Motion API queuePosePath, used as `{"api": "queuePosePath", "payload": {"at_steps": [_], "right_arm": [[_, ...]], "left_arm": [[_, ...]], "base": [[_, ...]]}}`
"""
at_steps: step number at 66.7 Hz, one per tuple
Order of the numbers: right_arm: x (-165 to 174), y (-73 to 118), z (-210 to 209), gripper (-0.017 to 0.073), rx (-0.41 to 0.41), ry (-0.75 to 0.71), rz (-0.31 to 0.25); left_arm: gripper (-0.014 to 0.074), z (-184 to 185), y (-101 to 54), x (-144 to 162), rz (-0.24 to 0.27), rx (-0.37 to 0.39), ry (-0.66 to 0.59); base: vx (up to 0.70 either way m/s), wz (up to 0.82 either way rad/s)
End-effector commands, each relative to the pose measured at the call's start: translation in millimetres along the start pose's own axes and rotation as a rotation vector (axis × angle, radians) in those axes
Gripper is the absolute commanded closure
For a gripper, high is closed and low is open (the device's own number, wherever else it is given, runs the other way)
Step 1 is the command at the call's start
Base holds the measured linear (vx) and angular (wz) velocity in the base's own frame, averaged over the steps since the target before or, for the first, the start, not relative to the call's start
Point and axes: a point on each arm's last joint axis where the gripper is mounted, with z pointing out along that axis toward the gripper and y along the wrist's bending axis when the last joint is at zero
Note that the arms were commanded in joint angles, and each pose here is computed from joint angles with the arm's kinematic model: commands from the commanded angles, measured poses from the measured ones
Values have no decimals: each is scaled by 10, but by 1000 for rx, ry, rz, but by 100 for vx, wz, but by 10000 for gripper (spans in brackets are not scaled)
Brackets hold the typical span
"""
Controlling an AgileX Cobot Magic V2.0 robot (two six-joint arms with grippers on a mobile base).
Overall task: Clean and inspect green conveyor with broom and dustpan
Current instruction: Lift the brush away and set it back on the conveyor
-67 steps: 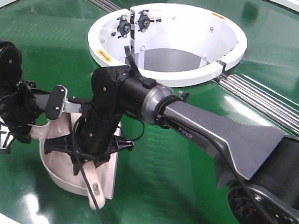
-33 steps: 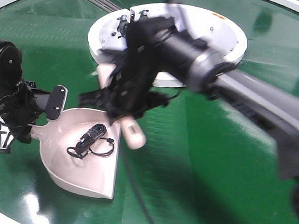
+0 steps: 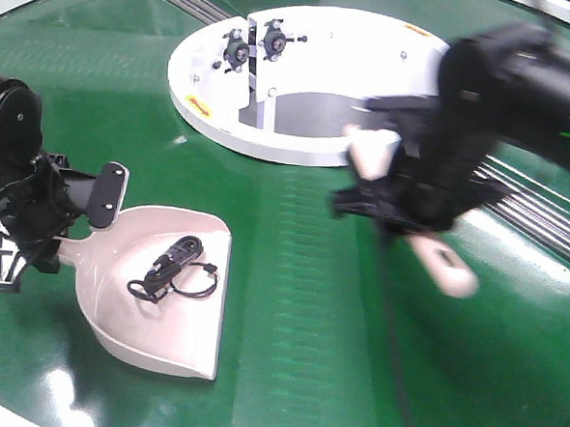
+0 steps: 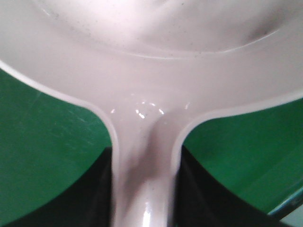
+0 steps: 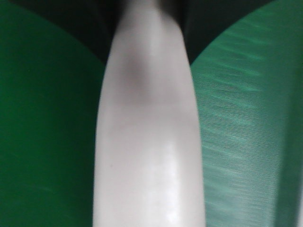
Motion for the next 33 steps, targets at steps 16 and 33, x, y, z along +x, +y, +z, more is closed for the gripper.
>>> {"api": "queuePosePath", "payload": {"at_steps": [16,33], "right_arm": [[362,-817,92,561,-42,-21,37],[544,-1059,404,561,-81,-6,132]], "left_arm": [[601,-245,7,-30,-6,-76,-30],[601,-245,7,-30,-6,-76,-30]], "base": [[0,0],[0,0]]}}
